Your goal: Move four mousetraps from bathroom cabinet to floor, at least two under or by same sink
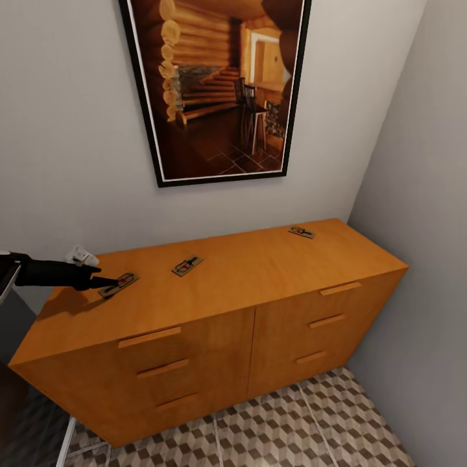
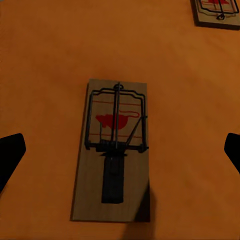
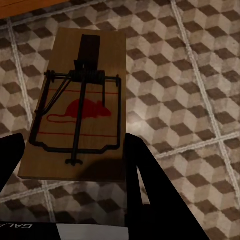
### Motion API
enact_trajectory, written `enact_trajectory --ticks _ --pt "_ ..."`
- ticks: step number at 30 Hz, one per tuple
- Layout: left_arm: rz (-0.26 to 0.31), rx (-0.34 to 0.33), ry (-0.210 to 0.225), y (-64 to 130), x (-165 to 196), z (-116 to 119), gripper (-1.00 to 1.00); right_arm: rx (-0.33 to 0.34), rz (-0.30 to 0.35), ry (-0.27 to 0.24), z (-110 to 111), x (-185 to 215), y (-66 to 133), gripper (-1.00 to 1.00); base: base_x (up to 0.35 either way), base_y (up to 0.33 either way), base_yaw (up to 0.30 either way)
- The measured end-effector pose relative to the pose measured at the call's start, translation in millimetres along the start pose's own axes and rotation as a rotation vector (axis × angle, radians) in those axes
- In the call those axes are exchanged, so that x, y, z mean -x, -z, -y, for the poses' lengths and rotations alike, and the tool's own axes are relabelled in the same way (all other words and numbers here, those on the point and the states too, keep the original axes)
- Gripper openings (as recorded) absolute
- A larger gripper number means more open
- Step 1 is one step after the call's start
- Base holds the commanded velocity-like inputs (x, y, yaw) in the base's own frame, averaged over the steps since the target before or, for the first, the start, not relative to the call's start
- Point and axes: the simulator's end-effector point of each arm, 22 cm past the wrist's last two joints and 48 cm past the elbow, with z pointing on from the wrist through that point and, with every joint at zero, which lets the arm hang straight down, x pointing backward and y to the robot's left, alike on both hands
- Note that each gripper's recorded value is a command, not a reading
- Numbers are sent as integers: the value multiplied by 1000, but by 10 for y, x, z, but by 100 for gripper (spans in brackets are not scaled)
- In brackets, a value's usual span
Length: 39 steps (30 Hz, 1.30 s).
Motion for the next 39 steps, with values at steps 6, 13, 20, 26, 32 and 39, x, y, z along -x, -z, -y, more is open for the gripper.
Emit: enact_trajectory --ticks 6,13,20,26,32,39 --pt "-4 -2 3 -22 -23 -7 100 0 -4 0 0 -17 0 -100 0 0 0" --pt "-8 -3 5 -49 -44 -15 100 0 -10 0 0 -42 0 -100 0 0 0" --pt "-27 9 -2 -87 -93 -43 100 0 -16 0 0 -68 -1 -100 0 0 0" --pt "-54 28 -9 -114 -163 -94 100 0 -21 -1 1 -91 -1 -100 0 0 0" --pt "-64 30 -9 -155 -198 -101 100 0 -26 -1 1 -113 0 -100 0 0 0" --pt "-72 26 -7 -213 -229 -88 100 0 -32 -1 1 -140 0 -100 0 0 0"
